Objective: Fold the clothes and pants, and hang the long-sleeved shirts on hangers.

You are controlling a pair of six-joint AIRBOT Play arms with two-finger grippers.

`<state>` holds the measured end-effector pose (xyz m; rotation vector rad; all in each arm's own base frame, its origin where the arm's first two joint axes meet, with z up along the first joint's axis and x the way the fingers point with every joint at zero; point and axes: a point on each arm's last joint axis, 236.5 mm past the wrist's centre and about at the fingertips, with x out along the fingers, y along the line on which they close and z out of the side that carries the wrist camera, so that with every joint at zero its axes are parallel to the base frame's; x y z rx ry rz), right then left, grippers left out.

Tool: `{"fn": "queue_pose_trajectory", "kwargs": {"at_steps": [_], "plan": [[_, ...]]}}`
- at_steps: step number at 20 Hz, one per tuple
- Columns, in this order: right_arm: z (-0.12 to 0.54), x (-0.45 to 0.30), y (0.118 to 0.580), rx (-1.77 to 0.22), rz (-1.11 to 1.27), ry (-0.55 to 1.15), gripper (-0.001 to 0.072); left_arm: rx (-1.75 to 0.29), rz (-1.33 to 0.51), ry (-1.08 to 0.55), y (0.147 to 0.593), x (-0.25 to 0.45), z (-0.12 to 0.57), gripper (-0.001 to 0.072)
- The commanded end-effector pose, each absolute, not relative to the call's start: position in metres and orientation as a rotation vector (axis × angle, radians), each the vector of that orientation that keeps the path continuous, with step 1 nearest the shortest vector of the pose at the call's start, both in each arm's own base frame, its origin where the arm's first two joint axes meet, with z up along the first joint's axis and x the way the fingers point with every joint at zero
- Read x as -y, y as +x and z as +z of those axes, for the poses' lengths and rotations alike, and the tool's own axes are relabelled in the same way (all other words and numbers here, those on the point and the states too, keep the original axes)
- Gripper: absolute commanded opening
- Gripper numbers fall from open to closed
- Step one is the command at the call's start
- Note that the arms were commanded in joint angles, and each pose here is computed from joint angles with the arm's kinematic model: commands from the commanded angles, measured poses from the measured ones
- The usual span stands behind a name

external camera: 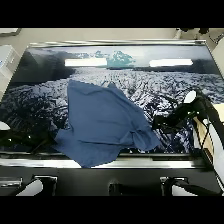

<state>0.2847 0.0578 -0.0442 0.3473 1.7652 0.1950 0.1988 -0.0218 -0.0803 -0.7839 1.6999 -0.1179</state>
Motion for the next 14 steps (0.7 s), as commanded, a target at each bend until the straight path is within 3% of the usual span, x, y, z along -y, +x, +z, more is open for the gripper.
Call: {"fn": "queue_pose_trajectory", "kwargs": {"at_steps": [1,10,12,14], "plan": [[-0.047,-0.057,0.287,-1.753,0.190,0.347,0.0707,-1.692,-0.104,-0.831,0.188,0.032,-0.099,0.0619],[-0.052,-0.055,0.284,-1.774,0.171,0.350,0.0714,-1.607,-0.141,-0.825,0.218,0.072,-0.109,0.0551],[-0.056,-0.055,0.279,-1.793,0.164,0.358,0.0714,-1.629,-0.146,-0.805,0.217,0.079,-0.115,0.0376],[-0.065,-0.054,0.267,-1.826,0.154,0.356,0.0714,-1.639,-0.159,-0.794,0.215,0.081,-0.116,0.0141]]}}
